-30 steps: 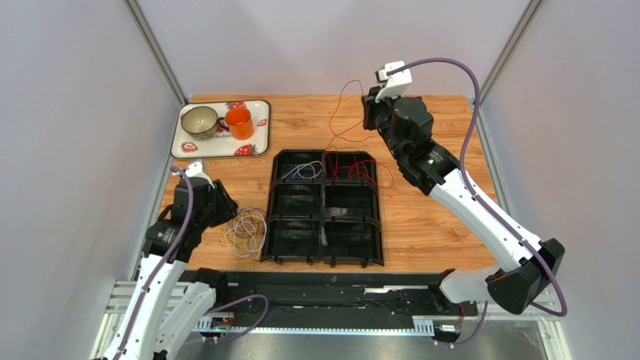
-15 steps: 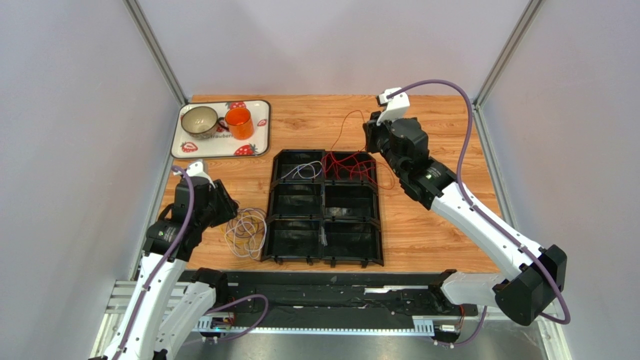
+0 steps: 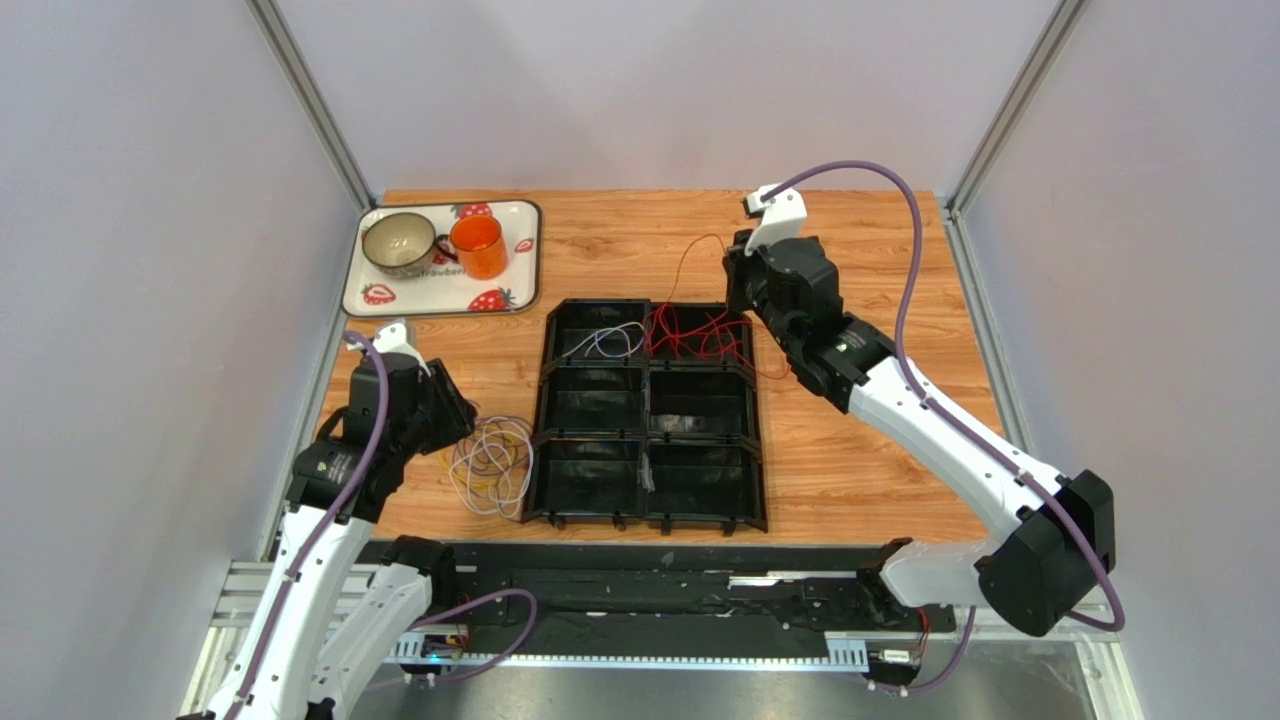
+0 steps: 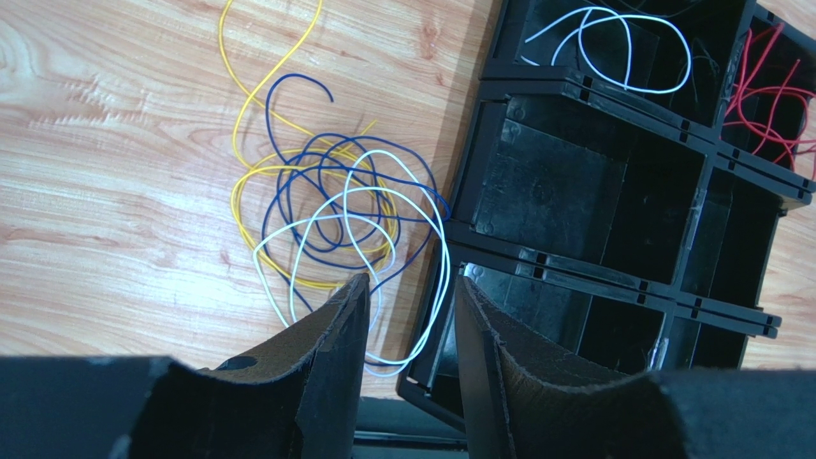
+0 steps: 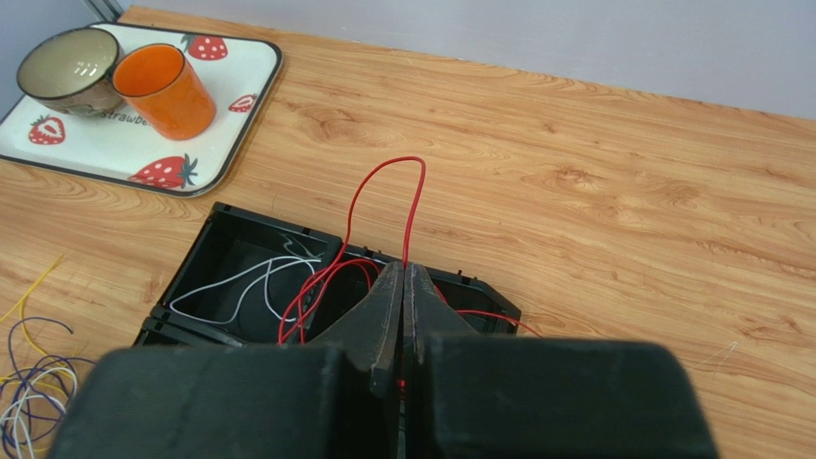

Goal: Untangle the cables

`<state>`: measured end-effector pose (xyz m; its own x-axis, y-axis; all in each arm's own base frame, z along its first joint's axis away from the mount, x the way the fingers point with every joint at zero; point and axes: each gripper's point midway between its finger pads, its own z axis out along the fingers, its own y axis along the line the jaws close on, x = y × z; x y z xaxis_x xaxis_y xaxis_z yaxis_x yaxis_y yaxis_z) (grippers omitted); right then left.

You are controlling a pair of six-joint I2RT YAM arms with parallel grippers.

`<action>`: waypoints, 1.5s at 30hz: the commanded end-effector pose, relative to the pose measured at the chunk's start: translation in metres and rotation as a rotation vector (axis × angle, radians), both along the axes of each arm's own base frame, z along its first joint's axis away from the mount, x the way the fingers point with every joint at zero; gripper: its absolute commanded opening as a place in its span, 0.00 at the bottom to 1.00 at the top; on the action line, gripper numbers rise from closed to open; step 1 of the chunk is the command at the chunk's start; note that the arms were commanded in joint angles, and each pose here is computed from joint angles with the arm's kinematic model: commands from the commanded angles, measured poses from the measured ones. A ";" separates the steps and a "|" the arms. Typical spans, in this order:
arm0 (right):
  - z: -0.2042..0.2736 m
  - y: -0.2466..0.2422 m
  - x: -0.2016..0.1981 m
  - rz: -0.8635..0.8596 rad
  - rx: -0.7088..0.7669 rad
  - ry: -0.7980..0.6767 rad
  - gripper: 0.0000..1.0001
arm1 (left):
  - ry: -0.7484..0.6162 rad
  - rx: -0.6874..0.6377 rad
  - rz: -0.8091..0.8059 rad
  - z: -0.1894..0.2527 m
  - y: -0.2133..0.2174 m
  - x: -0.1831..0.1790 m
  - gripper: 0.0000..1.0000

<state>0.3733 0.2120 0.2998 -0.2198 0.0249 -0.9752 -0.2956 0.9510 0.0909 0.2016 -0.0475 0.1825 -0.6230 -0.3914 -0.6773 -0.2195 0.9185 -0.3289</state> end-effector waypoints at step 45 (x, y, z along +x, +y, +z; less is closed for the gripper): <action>-0.140 -0.028 0.045 -0.211 0.045 0.245 0.00 | -0.009 0.000 -0.017 0.004 -0.003 0.007 0.46</action>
<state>0.4143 0.1773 0.1321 -0.5099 0.0552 -0.8585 -0.0444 0.9949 0.0903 0.2032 -0.0485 0.1770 -0.6433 -0.3867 -0.6607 -0.2262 0.9205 -0.3185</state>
